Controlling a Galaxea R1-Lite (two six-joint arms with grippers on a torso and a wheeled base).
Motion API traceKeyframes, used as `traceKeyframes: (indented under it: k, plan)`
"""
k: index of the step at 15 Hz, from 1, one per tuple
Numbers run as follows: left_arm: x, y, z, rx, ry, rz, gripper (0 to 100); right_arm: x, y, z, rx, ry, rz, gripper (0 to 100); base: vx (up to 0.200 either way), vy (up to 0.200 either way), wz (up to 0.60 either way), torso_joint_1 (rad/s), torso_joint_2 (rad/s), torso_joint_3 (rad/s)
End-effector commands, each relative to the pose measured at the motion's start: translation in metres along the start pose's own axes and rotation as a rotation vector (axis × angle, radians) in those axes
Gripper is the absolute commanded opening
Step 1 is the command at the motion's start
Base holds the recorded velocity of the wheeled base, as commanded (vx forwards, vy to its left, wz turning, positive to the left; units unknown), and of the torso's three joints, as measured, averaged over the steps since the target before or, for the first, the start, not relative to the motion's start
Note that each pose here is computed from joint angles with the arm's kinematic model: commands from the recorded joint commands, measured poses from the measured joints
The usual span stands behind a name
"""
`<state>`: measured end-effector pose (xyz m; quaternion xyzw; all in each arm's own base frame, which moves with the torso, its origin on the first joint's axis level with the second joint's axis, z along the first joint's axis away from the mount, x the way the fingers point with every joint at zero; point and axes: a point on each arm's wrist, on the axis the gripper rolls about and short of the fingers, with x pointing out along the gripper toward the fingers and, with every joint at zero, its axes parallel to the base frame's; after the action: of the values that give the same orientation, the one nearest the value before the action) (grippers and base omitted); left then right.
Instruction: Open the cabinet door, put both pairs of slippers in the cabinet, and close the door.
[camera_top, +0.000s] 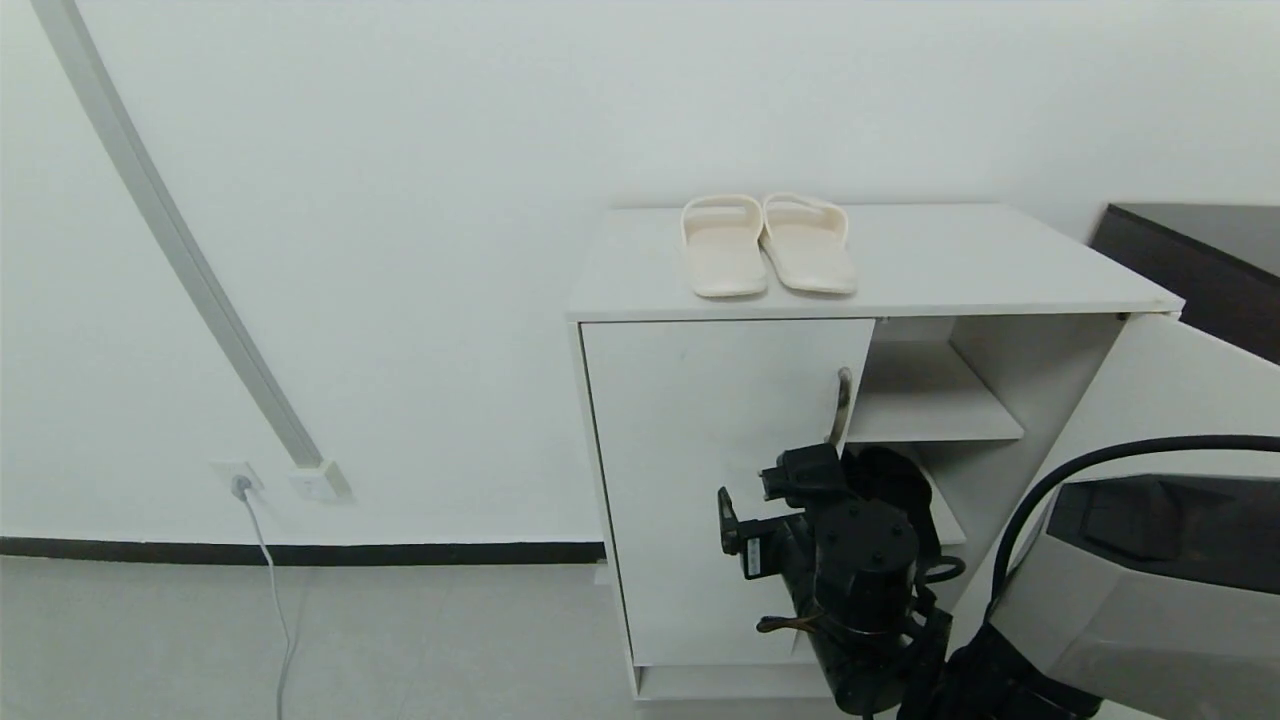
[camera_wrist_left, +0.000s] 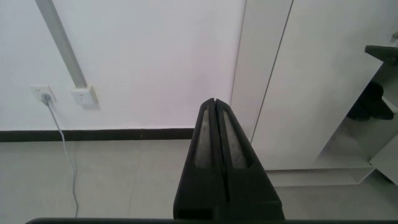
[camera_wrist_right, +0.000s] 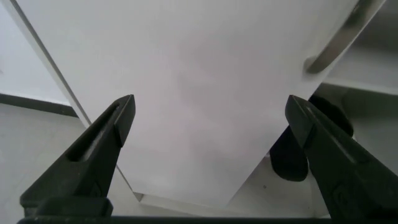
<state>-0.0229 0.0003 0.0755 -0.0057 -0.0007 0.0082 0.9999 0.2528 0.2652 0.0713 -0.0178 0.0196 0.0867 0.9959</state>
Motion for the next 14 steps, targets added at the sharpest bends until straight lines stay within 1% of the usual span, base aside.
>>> traceKeyframes:
  k: [1, 7, 14]
  plan:
    - [0.0001, 0.0000, 0.0000, -0.001, 0.001, 0.001, 0, 0.0001, 0.0003, -0.0011, -0.002, 0.002, 0.000, 100, 0.000, 0.000, 0.00, 0.183, -0.49, -0.315]
    - [0.0001, 0.0000, 0.0000, -0.001, 0.001, 0.001, 0, -0.0005, -0.0008, -0.0016, -0.004, 0.005, -0.002, 100, 0.000, 0.000, 0.00, 0.198, -0.51, -0.315]
    - [0.0001, 0.0000, 0.0000, -0.001, 0.001, 0.001, 0, -0.0017, -0.0022, -0.0040, -0.005, 0.014, 0.010, 100, 0.000, 0.000, 0.00, 0.242, -0.56, -0.328]
